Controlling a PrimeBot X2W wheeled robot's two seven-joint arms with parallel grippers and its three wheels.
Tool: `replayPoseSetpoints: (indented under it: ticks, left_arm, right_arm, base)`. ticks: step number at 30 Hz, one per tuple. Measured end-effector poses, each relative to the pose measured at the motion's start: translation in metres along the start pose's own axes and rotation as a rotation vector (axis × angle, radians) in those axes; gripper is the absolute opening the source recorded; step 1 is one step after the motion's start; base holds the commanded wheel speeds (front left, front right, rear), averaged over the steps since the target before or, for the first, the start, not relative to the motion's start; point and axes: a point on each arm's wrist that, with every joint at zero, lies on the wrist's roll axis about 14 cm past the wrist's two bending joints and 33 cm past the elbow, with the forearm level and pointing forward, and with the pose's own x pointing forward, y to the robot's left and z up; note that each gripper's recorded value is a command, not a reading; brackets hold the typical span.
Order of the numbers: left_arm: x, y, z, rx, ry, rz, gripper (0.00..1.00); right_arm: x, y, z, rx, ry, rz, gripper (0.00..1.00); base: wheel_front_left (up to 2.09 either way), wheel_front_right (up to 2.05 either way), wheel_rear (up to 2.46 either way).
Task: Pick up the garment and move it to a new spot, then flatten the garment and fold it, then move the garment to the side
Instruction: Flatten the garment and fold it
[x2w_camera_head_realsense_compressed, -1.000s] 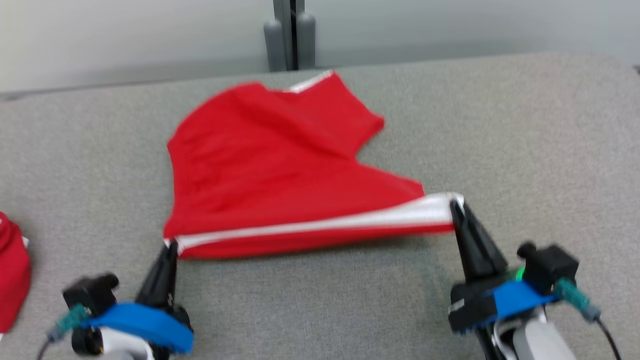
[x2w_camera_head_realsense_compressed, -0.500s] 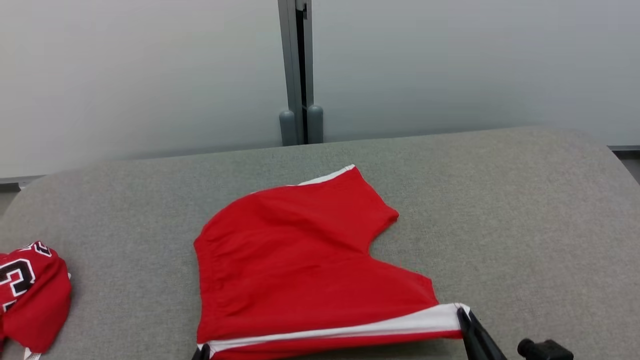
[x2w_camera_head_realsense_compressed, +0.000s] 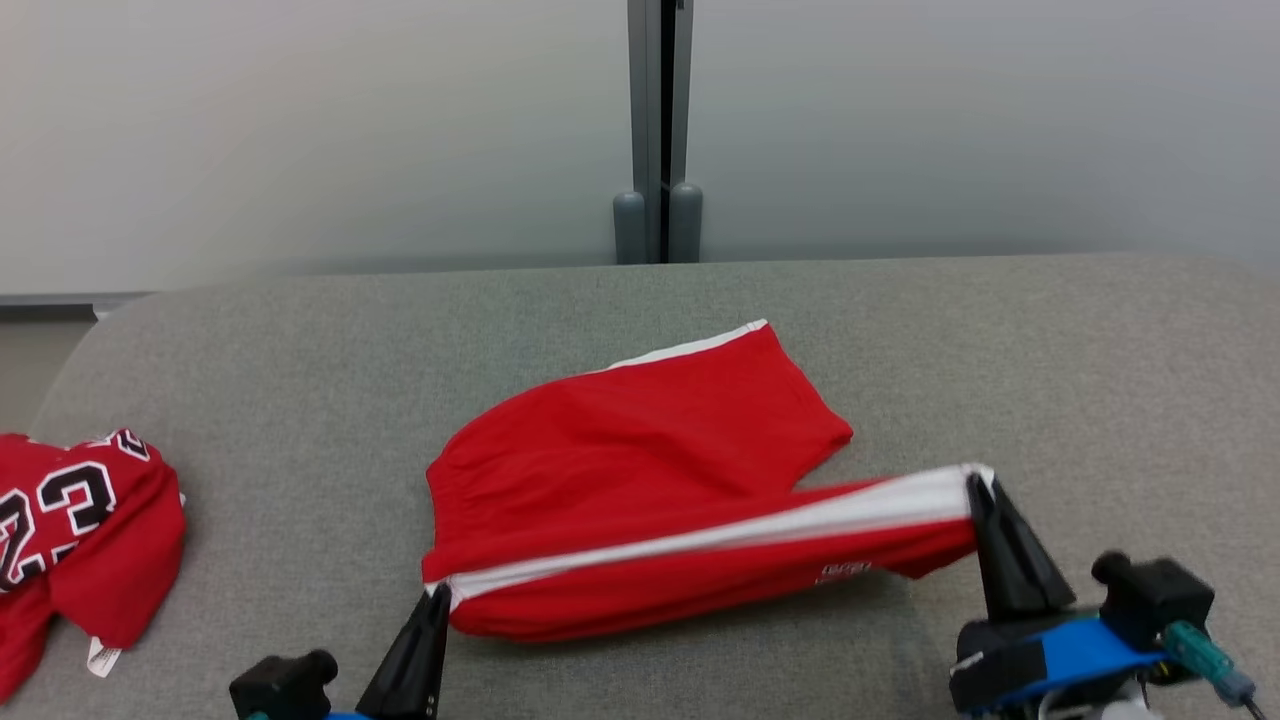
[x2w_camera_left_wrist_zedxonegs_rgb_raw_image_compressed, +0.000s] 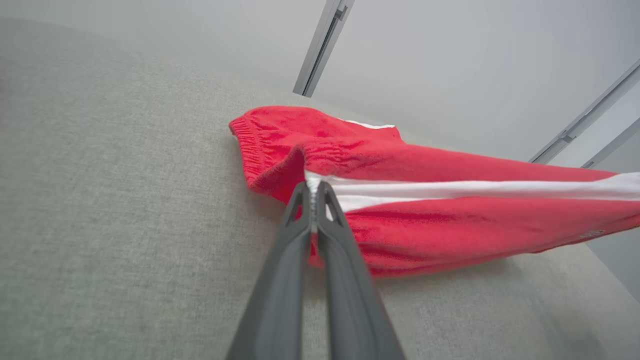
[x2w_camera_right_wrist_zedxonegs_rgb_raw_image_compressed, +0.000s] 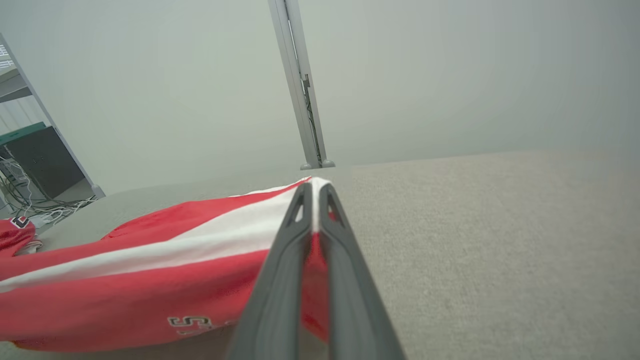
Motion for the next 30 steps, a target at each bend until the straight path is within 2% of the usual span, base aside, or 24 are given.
replayPoseSetpoints:
  ticks: [7, 13, 19, 25, 30]
  left_arm:
    - [0.044, -0.011, 0.035, 0.015, -0.045, -0.089, 0.0]
    - [0.077, 0.001, 0.052, -0.009, -0.053, -0.093, 0.0]
    - [0.103, 0.022, 0.058, -0.002, -0.037, -0.069, 0.0]
    - [0.12, 0.039, 0.053, -0.004, -0.006, -0.042, 0.0]
    - [0.128, 0.048, 0.047, -0.005, 0.015, -0.027, 0.0]
  right_arm:
    - [0.078, 0.014, 0.027, -0.048, -0.086, 0.068, 0.0]
    - [0.137, 0.027, 0.01, -0.101, -0.048, 0.119, 0.0]
    - [0.184, 0.035, -0.025, -0.132, 0.026, 0.146, 0.0]
    - [0.219, 0.031, -0.043, -0.109, 0.039, 0.124, 0.0]
    - [0.226, 0.033, -0.073, -0.12, 0.101, 0.134, 0.0]
  base:
    - [0.0, 0.0, 0.0]
    - [0.0, 0.0, 0.0]
    - [0.0, 0.0, 0.0]
    - [0.0, 0.0, 0.0]
    - [0.0, 0.0, 0.0]
